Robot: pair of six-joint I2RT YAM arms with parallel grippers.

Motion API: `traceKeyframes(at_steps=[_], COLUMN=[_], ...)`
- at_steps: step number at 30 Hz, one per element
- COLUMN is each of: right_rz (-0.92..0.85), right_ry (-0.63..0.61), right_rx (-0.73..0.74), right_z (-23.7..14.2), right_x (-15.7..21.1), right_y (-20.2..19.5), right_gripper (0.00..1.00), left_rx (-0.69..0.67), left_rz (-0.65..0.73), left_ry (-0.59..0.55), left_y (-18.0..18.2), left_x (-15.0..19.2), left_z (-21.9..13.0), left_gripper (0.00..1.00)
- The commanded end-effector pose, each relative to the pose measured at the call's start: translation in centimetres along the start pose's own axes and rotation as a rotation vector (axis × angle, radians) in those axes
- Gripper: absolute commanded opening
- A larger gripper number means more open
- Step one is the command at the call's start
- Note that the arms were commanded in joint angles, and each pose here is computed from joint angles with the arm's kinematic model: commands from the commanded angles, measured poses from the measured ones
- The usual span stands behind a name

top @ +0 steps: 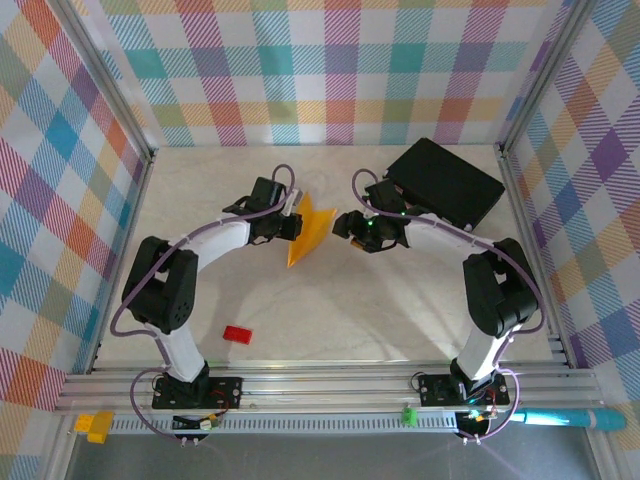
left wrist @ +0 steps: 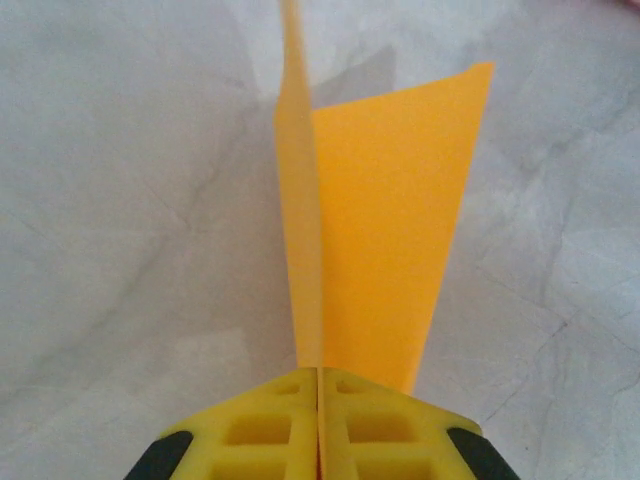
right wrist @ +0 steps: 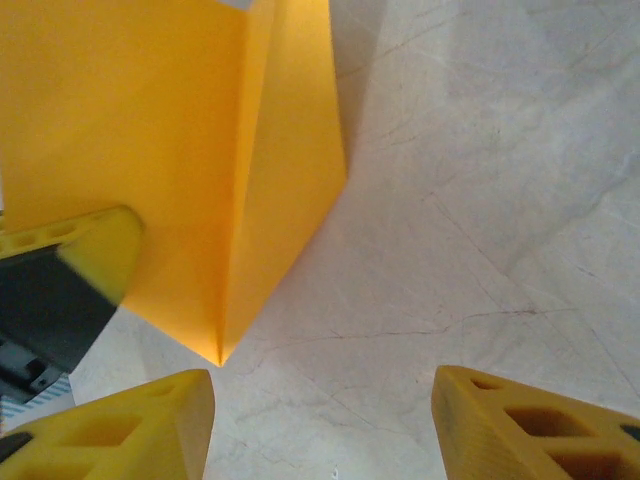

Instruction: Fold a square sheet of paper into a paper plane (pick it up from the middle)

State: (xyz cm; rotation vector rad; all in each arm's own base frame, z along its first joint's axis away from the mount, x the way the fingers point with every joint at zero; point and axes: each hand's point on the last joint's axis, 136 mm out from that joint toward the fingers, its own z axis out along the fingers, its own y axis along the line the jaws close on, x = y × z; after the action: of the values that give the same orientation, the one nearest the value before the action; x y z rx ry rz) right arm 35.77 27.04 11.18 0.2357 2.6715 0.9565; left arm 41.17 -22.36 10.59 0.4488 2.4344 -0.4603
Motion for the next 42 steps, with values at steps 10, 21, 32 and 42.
traceKeyframes(at_steps=[10,21,32,42], right_rz=[0.096,0.150,0.167,0.211], right_ry=[-0.167,-0.236,-0.234,-0.007], right_rx=[0.057,0.114,0.119,-0.003], right_z=[-3.6,-5.7,-5.6,-0.7], right_x=[-1.9,-2.2,-2.0,1.2], right_y=[-3.0,-6.0,-6.6,-5.2], right_gripper=[0.60,0.61,0.61,0.30], left_rx=[-0.273,-0.376,-0.358,-0.358], left_rz=[0.353,0.486,0.526,0.513], left_ry=[-0.054,-0.051,-0.003,-0.027], left_y=[-2.4,-4.7,-6.9,-7.3], left_x=[-0.7,1.7,4.4,3.3], left_z=[-2.1,-0.1,1.6,1.6], left_gripper=[0.08,0.09,0.12,0.11])
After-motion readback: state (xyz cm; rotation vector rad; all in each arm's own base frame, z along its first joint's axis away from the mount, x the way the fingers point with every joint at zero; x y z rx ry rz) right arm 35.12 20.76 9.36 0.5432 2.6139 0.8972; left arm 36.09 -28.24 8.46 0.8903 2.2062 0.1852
